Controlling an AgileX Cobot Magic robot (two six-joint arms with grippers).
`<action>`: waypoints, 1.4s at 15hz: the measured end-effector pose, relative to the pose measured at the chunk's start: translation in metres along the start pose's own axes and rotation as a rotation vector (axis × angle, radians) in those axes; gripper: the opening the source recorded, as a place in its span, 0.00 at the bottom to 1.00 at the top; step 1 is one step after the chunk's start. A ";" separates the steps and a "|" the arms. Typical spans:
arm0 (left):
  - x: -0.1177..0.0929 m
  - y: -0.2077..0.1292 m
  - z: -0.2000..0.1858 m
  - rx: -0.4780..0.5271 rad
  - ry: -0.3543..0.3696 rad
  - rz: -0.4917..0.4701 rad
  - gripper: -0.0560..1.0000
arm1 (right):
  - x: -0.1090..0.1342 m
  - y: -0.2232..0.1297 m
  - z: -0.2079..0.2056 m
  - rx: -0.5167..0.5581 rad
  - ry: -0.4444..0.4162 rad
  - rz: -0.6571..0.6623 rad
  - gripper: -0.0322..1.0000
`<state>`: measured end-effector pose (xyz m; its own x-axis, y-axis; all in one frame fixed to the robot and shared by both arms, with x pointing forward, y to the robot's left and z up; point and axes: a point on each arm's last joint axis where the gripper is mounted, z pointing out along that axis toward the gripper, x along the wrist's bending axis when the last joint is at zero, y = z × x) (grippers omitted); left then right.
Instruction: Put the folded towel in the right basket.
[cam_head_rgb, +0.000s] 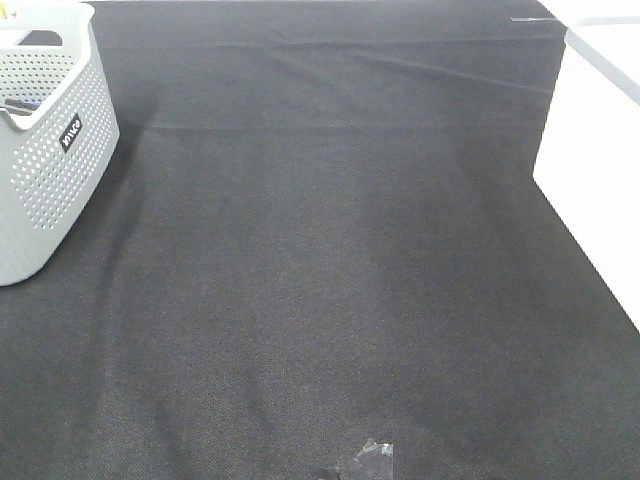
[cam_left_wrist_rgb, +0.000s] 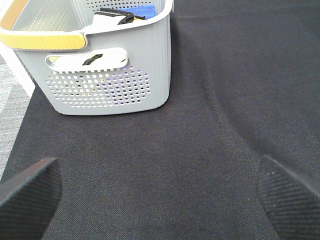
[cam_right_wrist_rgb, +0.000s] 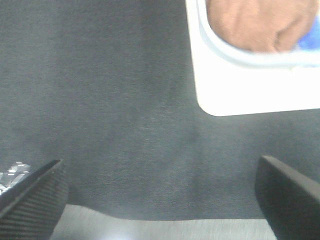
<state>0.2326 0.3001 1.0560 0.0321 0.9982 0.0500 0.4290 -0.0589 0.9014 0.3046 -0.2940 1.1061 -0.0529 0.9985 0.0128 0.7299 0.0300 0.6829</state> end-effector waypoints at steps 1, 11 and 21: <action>0.000 0.000 0.000 0.000 0.000 0.000 0.99 | -0.002 -0.019 -0.003 -0.043 -0.005 -0.002 0.97; 0.000 0.000 0.000 0.000 0.000 0.000 0.99 | -0.005 -0.098 0.004 -0.251 0.011 -0.044 0.97; 0.000 0.000 0.000 0.000 0.000 0.000 0.99 | -0.004 -0.099 0.004 -0.249 -0.096 0.052 0.97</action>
<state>0.2326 0.3001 1.0560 0.0321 0.9982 0.0500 0.4290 -0.0589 0.9014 0.2358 -0.3006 1.0355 0.0541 0.9985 -0.0088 0.5388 -0.0218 0.8422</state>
